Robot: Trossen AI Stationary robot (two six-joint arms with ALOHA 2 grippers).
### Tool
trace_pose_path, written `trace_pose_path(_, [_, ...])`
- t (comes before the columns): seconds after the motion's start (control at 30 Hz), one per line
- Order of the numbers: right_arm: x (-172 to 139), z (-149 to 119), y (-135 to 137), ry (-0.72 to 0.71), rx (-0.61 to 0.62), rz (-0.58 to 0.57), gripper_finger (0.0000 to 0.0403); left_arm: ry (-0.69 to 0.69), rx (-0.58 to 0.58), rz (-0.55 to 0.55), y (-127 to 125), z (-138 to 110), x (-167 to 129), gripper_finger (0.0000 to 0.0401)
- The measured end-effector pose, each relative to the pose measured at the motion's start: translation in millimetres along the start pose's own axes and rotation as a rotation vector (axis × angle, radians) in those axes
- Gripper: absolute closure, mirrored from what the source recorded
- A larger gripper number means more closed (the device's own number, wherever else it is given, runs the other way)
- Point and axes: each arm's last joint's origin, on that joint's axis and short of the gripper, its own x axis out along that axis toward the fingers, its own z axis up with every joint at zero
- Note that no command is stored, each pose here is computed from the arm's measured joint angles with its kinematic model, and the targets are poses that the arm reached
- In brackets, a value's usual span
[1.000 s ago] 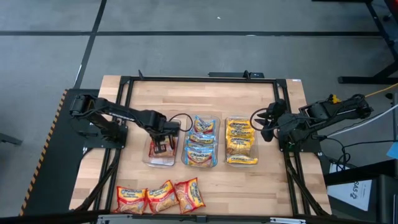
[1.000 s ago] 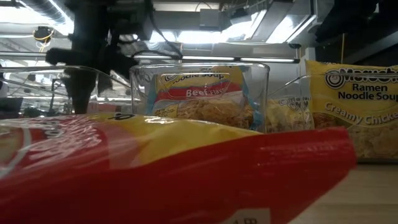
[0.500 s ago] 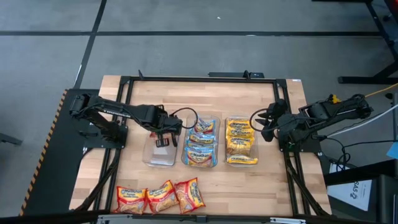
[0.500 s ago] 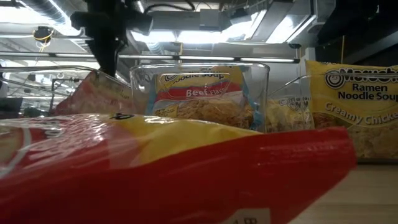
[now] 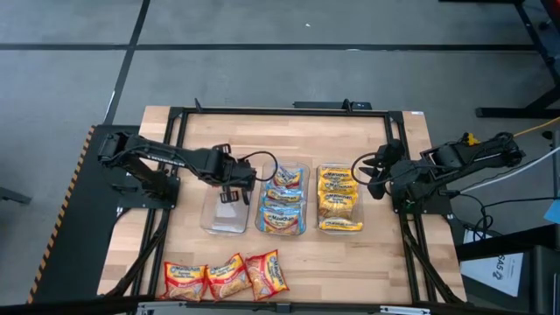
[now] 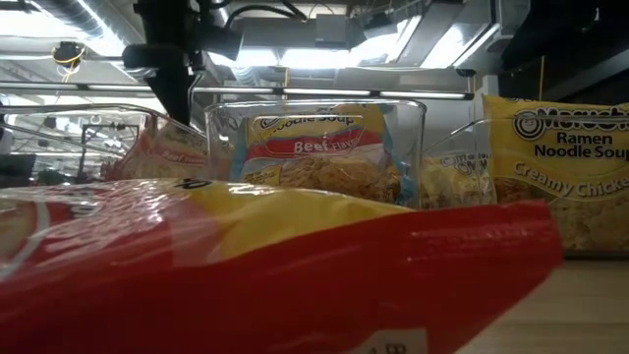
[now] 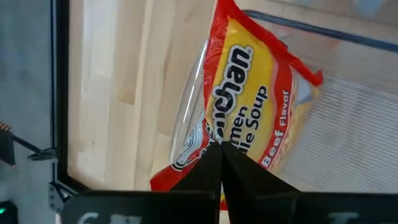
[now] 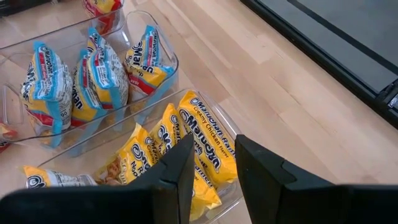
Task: Sort Maruchan noodles
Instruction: Adjust the red noodle pack, then put the red noodle pack into the left transparent bin
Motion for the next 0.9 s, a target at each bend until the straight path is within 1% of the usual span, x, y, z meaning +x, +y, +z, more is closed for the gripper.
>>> trace_pose_path(0.23, [0.0, 0.0, 0.0, 0.000, 0.017, 0.000, 0.0288, 0.021, 0.005, 0.008, -3.2, -5.2, 10.2, 0.0401])
trace_pose_path(0.63, [-0.1, 0.0, 0.0, 0.000, 0.018, 0.000, 0.0288, 0.020, -0.005, 0.021, -3.0, -5.5, 10.7, 0.0400])
trace_pose_path(0.7, [-0.1, 0.1, -0.1, 0.000, 0.019, 0.000, 0.0288, 0.021, -0.005, 0.021, -3.0, -5.6, 10.7, 0.0394])
trace_pose_path(0.9, [0.0, 0.1, 0.0, 0.000, 0.018, 0.000, 0.0288, 0.023, -0.016, 0.025, -2.8, -5.9, 10.7, 0.0359])
